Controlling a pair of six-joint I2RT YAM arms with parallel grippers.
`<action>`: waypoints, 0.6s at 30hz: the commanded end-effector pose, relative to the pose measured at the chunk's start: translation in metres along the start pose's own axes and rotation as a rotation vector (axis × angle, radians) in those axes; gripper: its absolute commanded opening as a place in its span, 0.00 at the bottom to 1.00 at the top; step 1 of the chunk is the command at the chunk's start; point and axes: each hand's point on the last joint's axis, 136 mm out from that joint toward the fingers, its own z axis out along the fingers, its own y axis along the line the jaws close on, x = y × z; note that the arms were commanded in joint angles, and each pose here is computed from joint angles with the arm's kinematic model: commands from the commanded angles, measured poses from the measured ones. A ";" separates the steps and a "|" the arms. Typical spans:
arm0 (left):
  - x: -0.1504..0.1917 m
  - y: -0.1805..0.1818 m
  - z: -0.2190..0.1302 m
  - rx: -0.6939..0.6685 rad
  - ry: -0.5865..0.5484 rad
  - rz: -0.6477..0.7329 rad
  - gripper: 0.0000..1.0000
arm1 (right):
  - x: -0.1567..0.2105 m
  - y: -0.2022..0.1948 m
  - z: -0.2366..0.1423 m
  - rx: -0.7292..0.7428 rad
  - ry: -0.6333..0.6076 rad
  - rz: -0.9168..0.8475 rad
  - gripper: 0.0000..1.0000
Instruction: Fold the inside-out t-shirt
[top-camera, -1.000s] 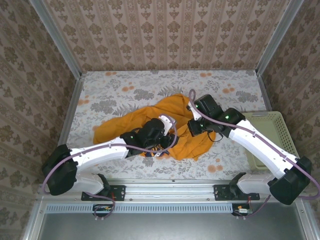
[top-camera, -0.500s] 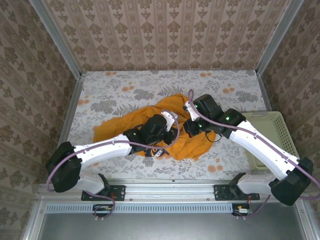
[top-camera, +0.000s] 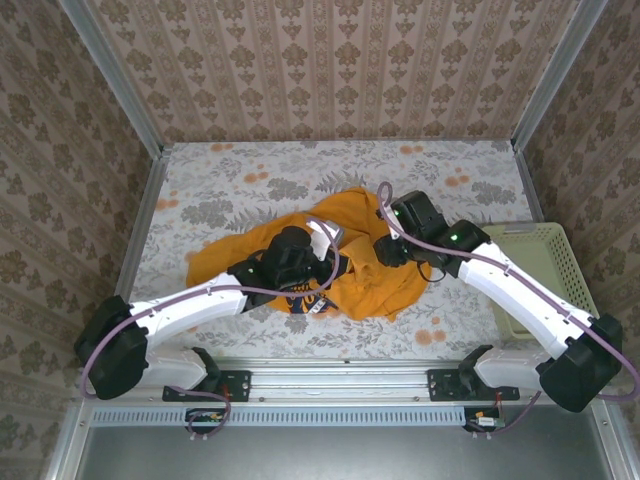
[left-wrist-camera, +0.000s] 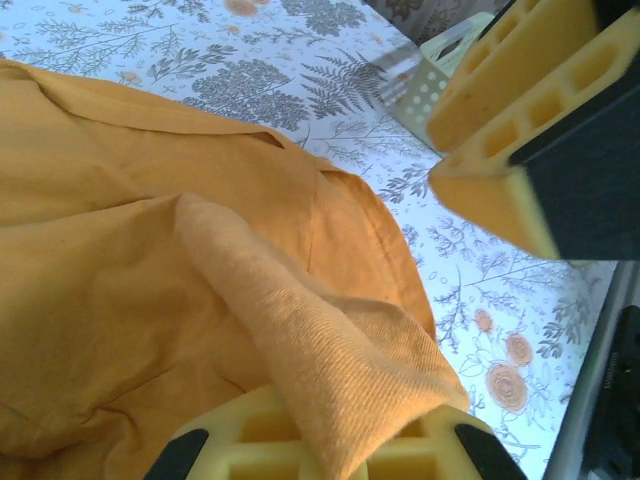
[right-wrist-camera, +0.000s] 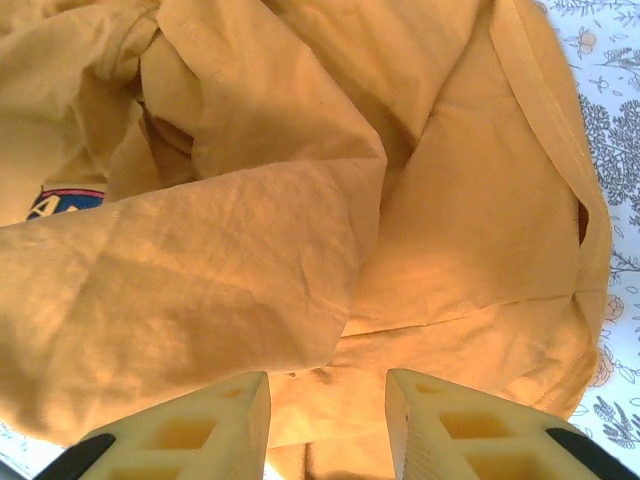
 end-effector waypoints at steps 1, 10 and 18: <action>-0.013 -0.005 -0.006 0.049 -0.046 -0.039 0.00 | -0.005 0.000 -0.006 -0.006 -0.067 0.027 0.34; -0.016 0.005 -0.002 0.030 -0.047 -0.075 0.00 | 0.046 0.065 -0.001 -0.312 -0.206 0.091 0.41; -0.015 0.003 -0.003 0.044 -0.040 -0.085 0.01 | 0.021 0.075 0.024 -0.315 -0.289 0.138 0.52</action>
